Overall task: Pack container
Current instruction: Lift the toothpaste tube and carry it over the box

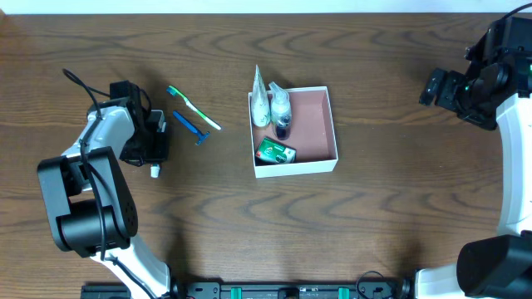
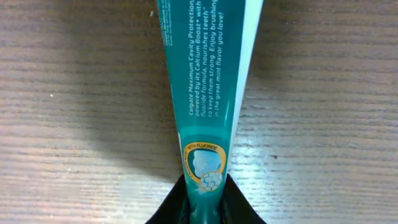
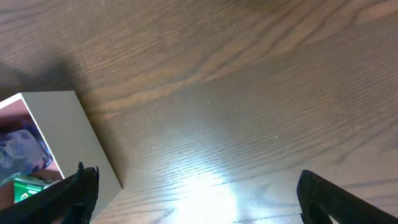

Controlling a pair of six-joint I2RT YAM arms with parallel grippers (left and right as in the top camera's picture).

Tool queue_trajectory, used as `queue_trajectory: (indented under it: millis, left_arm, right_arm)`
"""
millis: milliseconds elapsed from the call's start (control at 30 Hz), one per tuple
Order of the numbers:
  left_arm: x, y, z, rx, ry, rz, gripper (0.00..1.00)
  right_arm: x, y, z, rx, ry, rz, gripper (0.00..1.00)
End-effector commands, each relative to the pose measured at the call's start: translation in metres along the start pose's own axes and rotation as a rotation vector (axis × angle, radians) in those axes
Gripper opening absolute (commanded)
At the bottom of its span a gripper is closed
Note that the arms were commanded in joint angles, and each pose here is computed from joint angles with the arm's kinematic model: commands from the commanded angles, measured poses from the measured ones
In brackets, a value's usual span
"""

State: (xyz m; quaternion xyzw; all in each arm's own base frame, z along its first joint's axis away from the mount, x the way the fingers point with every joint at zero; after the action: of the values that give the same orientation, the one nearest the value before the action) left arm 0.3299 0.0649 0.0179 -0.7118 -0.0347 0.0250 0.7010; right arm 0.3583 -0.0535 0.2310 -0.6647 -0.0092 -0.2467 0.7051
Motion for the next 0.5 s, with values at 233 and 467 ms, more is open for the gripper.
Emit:
queue_trajectory:
  millis: [233, 467]
  left_arm:
    - [0.036, -0.105, -0.041, -0.035, 0.051, -0.260, 0.13]
    - [0.033, -0.194, -0.125, -0.169, 0.061, -0.530, 0.13]
  right_arm:
    - [0.001, -0.001, 0.001, 0.004, -0.010, -0.004, 0.99]
    - [0.001, -0.001, 0.001, 0.004, -0.010, -0.004, 0.99]
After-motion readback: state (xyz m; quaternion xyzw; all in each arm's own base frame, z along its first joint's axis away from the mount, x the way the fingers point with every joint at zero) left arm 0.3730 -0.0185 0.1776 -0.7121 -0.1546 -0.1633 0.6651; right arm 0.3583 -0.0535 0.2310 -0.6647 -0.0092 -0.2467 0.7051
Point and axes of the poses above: each gripper's point midway between its finger pads, its own y axis out along the fingers, its own z axis along the line the jaws close on, x = y × z, the point moved 2 cm from there along -y, back along the fingers, and after that the axes turned 4 degrees about -y, right-handed, at the moved point
